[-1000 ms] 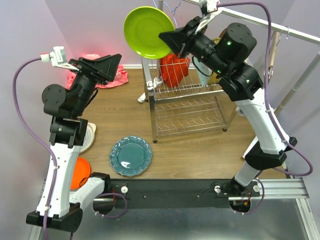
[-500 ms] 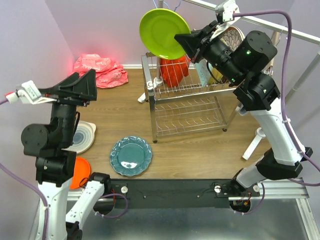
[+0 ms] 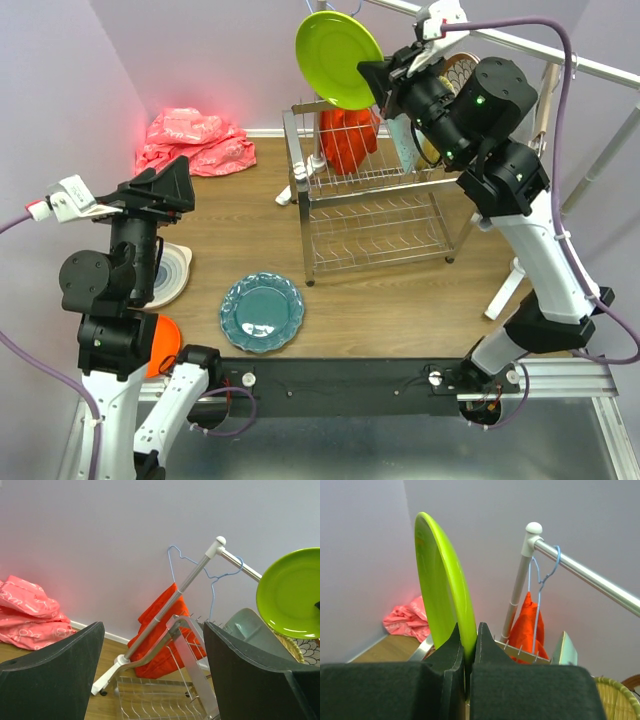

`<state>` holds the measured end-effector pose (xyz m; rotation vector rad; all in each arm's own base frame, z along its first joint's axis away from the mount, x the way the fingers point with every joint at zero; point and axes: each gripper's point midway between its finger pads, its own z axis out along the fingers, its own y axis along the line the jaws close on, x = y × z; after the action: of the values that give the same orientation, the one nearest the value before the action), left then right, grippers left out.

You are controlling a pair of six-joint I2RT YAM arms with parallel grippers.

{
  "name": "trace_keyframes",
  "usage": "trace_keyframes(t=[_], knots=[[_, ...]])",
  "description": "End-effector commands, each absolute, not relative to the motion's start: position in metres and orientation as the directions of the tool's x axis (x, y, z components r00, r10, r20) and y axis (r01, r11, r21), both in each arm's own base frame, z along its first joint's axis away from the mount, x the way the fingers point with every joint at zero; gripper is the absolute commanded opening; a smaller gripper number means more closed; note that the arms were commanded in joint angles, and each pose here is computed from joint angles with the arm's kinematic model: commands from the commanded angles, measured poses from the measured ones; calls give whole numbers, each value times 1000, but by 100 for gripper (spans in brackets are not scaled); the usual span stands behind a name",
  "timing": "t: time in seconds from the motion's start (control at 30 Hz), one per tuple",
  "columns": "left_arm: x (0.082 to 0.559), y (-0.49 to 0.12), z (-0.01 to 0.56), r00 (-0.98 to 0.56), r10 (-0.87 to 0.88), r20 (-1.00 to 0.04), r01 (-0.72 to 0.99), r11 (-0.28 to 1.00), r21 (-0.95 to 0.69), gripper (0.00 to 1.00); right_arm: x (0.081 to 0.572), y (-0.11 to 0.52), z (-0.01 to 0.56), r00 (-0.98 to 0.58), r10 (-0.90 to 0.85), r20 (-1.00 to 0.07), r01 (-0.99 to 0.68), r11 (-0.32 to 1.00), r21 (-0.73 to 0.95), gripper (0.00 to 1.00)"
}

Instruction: Load the plates into the dish rack

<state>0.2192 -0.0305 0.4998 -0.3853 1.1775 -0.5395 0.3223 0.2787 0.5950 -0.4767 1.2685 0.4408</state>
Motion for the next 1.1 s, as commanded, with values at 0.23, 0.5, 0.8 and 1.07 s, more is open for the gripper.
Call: trace_keyframes(t=[0.23,0.5,0.8,1.07], knots=[[218,-19,475,285,-564,-775,121,823,-555,89,329,261,578,234,-230,-945,-251,925,-287,0],[223,-18,463,269,-545,-794,96,835,-541,89,329,255,556,157,-365,-918,-107,918,-383,0],[223,-18,449,258,-542,-800,86,837,-540,91,331,241,527,49,-337,-940,3,941,-338,1],[222,-18,439,244,-538,-807,78,840,-537,92,340,241,496,-22,-345,-938,59,937,-346,0]])
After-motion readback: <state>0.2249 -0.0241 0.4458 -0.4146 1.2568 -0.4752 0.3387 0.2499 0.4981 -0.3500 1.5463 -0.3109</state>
